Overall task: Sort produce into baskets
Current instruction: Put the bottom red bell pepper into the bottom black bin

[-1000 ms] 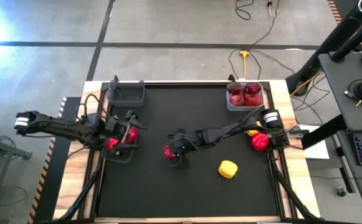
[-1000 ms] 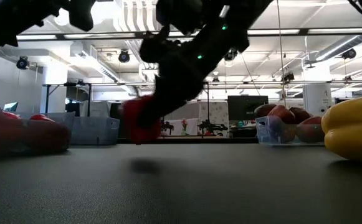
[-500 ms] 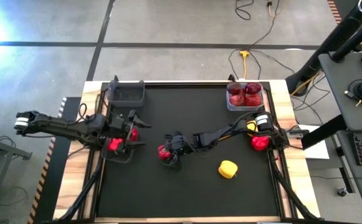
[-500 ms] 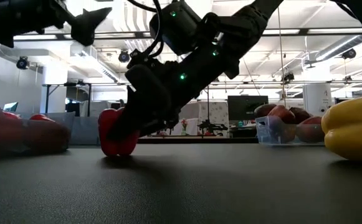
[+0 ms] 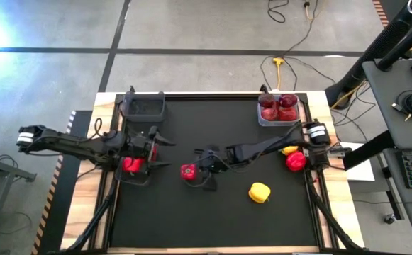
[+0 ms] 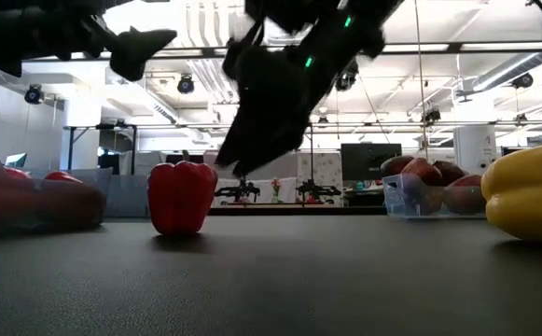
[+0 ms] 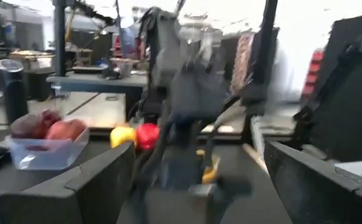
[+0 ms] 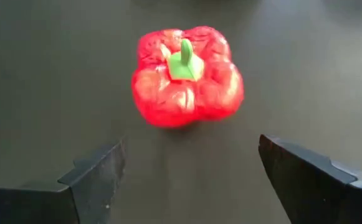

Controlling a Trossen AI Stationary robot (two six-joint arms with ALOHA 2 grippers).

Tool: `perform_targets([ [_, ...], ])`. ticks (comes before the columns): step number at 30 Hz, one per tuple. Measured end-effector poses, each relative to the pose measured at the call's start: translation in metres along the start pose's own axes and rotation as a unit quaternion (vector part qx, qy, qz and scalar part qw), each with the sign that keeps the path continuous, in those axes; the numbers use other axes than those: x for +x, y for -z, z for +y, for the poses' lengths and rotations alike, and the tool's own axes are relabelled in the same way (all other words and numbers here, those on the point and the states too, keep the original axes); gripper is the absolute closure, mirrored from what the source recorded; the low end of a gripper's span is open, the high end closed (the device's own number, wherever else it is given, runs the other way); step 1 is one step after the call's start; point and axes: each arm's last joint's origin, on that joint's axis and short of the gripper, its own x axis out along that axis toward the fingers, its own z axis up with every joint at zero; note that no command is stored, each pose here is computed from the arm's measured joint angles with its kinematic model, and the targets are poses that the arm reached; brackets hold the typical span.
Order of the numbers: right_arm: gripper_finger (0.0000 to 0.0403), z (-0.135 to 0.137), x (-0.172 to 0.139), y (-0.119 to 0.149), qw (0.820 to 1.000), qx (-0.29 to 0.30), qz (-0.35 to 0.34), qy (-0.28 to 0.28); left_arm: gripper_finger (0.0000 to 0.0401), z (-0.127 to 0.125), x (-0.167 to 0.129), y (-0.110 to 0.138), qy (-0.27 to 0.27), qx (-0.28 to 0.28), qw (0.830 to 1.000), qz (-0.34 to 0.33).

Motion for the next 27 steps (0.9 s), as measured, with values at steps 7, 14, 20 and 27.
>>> perform_targets([
  [7,0.0069,0.038,-0.044,-0.003,0.999,-0.011,-0.021,0.023,0.0062,0.005,0.008,0.028,-0.043,-0.027,0.992,0.113],
  [14,0.0078,0.069,-0.06,0.008,0.995,-0.051,-0.046,0.077,0.0049,0.003,0.016,0.052,-0.049,-0.046,0.98,0.186],
  [20,0.0078,0.07,-0.053,0.019,0.995,-0.059,-0.022,0.083,0.0034,-0.005,0.031,0.058,-0.046,-0.03,0.974,0.221],
  [27,0.0078,0.062,-0.046,0.032,0.993,-0.069,0.001,0.093,0.0036,-0.007,0.051,0.076,-0.064,-0.005,0.96,0.273],
])
